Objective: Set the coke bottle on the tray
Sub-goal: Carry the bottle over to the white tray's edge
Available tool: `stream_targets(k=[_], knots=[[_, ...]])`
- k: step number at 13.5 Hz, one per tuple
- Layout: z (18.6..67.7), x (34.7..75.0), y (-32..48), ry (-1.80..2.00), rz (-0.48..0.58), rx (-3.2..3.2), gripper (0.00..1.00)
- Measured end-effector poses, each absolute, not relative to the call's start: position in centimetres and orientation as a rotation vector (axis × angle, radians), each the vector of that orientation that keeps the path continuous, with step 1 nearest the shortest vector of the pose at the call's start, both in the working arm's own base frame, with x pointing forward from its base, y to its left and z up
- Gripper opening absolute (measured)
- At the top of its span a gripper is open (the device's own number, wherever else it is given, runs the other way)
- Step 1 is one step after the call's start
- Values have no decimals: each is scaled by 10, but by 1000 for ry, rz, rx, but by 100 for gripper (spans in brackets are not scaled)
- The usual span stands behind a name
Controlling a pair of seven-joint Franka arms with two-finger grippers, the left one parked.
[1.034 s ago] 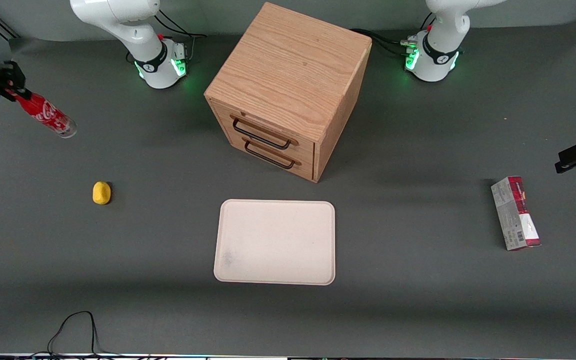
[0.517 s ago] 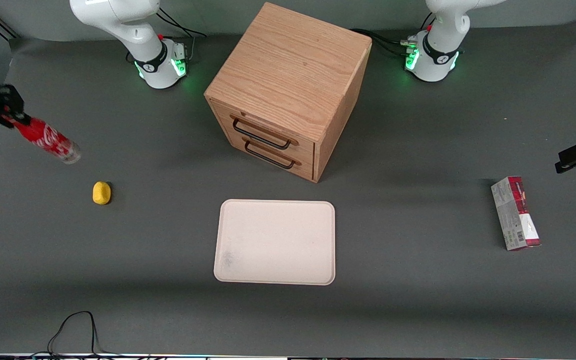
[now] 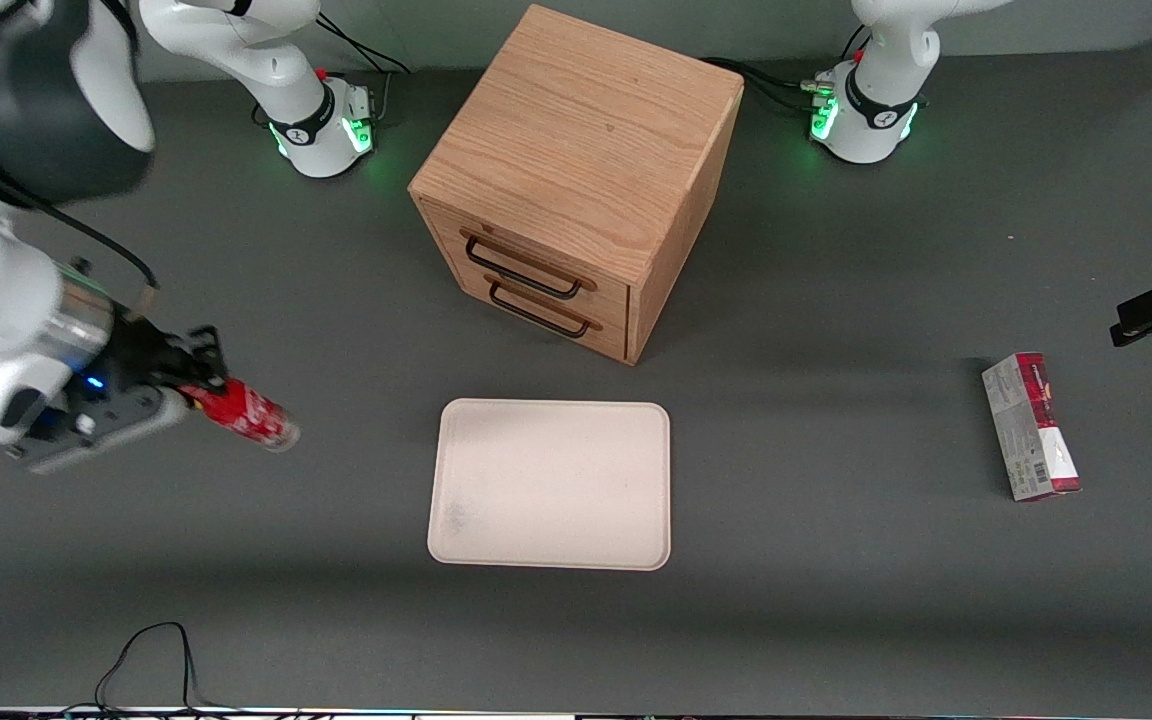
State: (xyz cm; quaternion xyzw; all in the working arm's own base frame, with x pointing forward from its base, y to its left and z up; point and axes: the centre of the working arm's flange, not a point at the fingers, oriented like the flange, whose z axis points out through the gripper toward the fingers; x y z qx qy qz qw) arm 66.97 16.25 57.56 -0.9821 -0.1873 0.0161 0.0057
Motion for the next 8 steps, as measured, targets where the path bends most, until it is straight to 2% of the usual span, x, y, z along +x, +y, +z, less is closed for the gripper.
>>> stream_targets(k=[3,8], knots=[[541,683,220,-635,34,-3068,31],[522,664,307,-707,-2,-3063,31]])
